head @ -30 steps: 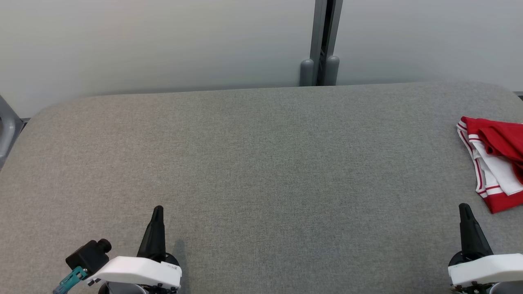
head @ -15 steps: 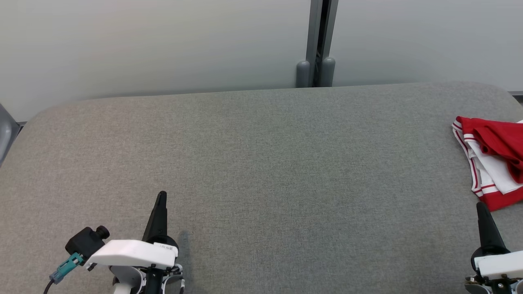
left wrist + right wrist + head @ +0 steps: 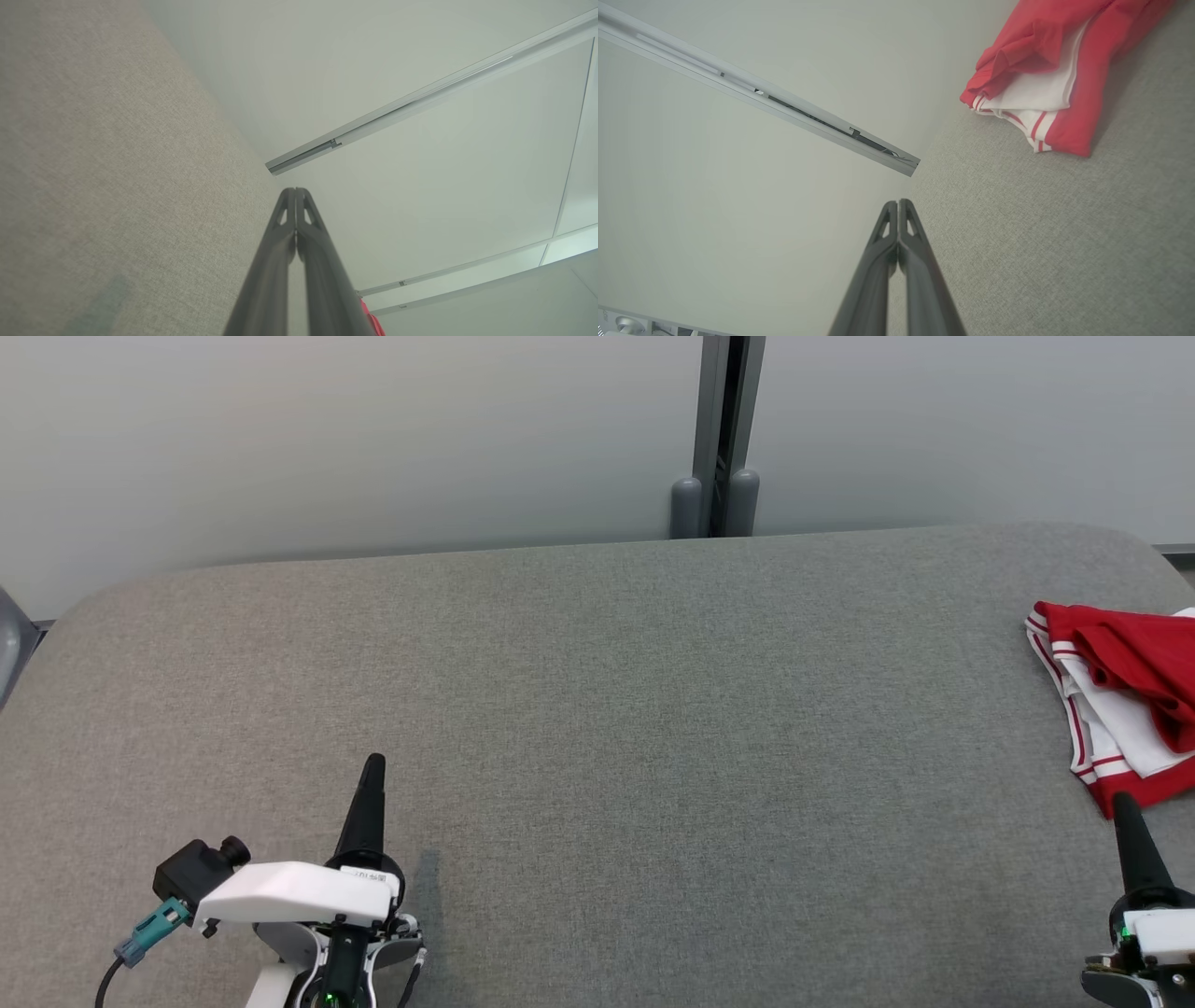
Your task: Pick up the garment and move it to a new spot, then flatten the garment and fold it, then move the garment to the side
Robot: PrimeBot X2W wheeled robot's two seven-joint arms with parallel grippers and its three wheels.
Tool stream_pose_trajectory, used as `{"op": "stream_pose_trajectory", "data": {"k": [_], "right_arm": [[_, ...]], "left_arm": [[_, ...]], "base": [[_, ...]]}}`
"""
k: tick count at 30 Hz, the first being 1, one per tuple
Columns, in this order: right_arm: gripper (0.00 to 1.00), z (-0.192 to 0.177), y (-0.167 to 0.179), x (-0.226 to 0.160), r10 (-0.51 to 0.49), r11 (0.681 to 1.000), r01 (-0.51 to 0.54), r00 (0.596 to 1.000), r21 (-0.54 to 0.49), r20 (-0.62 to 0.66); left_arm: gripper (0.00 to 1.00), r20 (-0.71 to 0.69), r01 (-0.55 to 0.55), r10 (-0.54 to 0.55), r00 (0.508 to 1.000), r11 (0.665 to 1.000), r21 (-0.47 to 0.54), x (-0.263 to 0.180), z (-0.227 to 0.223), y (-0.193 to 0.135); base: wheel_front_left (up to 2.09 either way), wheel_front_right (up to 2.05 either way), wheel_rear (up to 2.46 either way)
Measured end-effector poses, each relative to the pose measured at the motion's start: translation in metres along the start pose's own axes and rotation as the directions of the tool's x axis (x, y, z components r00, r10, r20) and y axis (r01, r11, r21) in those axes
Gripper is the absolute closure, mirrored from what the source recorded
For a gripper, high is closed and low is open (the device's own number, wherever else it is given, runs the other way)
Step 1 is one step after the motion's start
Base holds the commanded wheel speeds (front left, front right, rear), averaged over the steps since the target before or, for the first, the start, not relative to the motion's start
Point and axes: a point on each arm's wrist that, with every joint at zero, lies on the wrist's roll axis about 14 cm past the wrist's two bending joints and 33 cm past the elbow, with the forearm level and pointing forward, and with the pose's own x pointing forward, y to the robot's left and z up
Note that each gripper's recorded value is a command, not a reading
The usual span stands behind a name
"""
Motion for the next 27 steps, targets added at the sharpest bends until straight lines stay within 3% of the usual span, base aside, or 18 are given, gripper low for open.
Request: {"op": "stream_pose_trajectory", "data": {"k": [27], "right_arm": [[1.00, 0.022, -0.003, -0.002, 0.013, 0.970, -0.021, 0.999, 0.241, 0.036]], "left_arm": [[1.00, -0.032, 0.051, -0.059, 0.998, 0.979, -0.198, 0.015, -0.004, -0.023]], "base": [[0.00, 0.00, 0.00]]}}
